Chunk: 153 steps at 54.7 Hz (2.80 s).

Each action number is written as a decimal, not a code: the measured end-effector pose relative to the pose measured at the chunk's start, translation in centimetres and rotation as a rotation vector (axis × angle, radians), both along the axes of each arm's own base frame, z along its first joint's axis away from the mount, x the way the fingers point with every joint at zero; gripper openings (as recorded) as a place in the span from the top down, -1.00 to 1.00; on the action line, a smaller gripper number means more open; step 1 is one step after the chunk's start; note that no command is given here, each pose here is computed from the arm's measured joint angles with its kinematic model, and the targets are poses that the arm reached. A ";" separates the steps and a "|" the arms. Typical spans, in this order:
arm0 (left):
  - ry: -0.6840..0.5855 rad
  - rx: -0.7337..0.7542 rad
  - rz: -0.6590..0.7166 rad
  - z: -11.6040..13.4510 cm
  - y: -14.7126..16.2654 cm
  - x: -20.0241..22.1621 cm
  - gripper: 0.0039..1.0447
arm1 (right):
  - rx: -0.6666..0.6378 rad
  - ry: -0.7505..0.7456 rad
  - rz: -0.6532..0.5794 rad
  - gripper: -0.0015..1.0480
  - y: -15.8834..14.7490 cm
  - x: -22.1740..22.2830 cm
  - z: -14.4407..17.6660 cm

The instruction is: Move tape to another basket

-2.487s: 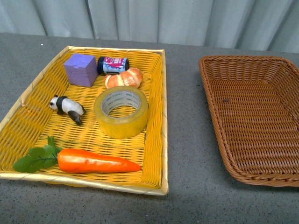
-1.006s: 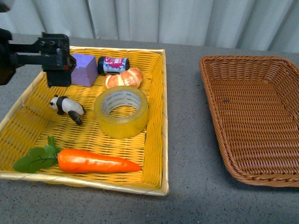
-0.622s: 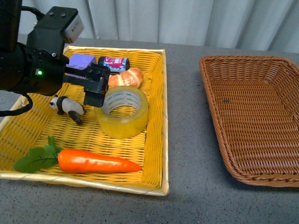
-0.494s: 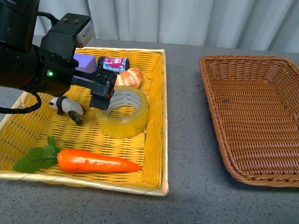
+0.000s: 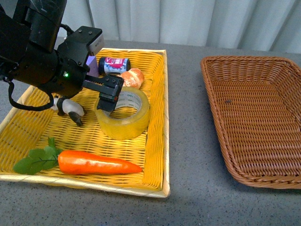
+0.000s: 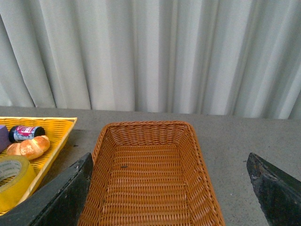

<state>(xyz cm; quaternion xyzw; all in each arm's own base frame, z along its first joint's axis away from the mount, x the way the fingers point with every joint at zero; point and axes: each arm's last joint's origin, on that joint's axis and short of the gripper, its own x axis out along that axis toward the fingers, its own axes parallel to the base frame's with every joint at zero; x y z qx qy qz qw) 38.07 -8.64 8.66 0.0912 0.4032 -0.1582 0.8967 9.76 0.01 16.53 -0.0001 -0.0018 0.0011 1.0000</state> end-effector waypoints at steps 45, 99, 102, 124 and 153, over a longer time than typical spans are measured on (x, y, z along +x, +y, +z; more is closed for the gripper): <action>0.023 0.055 -0.059 -0.8 -1.3 0.3 0.71 | 0.000 0.000 0.000 -0.83 0.0 0.0 0.0; -0.249 0.048 -0.742 11.5 -13.7 -0.1 0.73 | 0.000 0.000 0.000 -0.83 0.0 0.0 0.0; -0.251 0.053 -0.744 11.5 -13.8 -0.1 0.73 | 0.000 0.000 0.000 -0.83 0.0 0.0 0.0; -0.250 0.060 -0.740 11.4 -13.7 0.0 0.74 | -0.370 0.174 0.029 -0.83 0.7 2.4 1.8; -0.251 0.060 -0.741 11.4 -13.7 0.0 0.74 | -0.173 0.496 0.178 -0.83 4.1 14.5 2.5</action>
